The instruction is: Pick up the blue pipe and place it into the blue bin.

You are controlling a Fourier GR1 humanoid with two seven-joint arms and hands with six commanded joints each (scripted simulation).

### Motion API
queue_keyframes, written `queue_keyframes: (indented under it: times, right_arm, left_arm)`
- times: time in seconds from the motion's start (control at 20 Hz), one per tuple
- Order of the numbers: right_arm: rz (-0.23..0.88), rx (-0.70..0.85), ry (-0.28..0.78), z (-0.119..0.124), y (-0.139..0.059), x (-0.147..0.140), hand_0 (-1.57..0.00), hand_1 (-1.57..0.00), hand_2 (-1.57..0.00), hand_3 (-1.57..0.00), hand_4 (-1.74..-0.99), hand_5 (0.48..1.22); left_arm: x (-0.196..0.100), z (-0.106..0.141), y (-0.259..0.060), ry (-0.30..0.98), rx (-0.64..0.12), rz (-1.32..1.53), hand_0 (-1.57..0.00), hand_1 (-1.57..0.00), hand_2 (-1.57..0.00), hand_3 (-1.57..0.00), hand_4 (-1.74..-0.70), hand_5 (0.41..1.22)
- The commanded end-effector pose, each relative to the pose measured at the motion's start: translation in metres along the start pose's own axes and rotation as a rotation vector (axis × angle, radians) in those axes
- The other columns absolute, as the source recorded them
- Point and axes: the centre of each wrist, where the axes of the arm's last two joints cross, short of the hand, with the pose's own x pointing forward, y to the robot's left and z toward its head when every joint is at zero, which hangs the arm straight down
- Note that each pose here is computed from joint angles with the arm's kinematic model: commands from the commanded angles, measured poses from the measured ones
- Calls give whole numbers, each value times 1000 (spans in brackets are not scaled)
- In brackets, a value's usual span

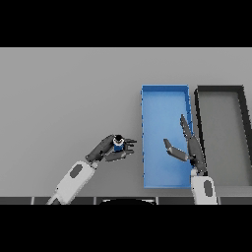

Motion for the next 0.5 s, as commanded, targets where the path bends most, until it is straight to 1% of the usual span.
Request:
queue_keyframes:
  times: [0.0, 0.05, 0.1, 0.15, 0.2, 0.25, 0.35, 0.4, 0.45]
  right_arm:
    - [5, 3, 1, 1, -1, -1, 1, 1, 1, 1, -1248, 627]
    - [8, 2, 10, -1, -2, -1, 1, 1, 1, 1, -1249, 629]
    - [16, 2, 8, 2, -2, -2, 1, 1, 1, 1, -1239, 629]
    - [22, 0, 6, 2, -2, -1, 1, 1, 1, 1, -1228, 629]
    - [27, 4, 14, 2, 1, -4, 1, 1, 1, 1, -1221, 631]
    - [27, -2, 1, -1, -3, -2, 1, 1, 1, 1, -1219, 634]
    - [22, 0, -5, 0, -3, -2, 1, 1, 1, 1, -1216, 637]
    - [11, 6, -18, 2, -3, -1, 1, 1, 1, 1, -1215, 639]
    - [21, 2, -5, 1, -4, -1, 1, 1, 1, 1, -1208, 640]
  left_arm:
    - [5, -1, -4, -27, -10, -7, -1493, -1504, -1511, -1415, -1706, 1194]
    - [12, -4, -1, -43, -14, -11, -1509, -1517, -1523, -1426, -1710, 1199]
    - [21, -8, -3, -88, -26, -6, -1521, -1528, -1533, -1433, -1714, 1204]
    - [28, -10, 0, -104, -31, -18, -1531, -1537, -1540, -1439, -1717, 1207]
    - [36, -12, 0, -110, -40, -18, -1539, -1543, -1546, -1441, -1720, 1210]
    - [39, -12, -1, -114, -56, -17, -1546, -1549, -1551, -1444, -1721, 1212]
    - [52, -19, -1, -116, -71, -20, -1555, -1557, -1558, -1446, -1723, 1215]
    - [57, -20, -5, -118, -91, -20, -1558, -1560, -1561, -1445, -1724, 1216]
    - [59, -20, -4, -100, -94, -24, -1561, -1562, -1563, -1445, -1726, 1217]
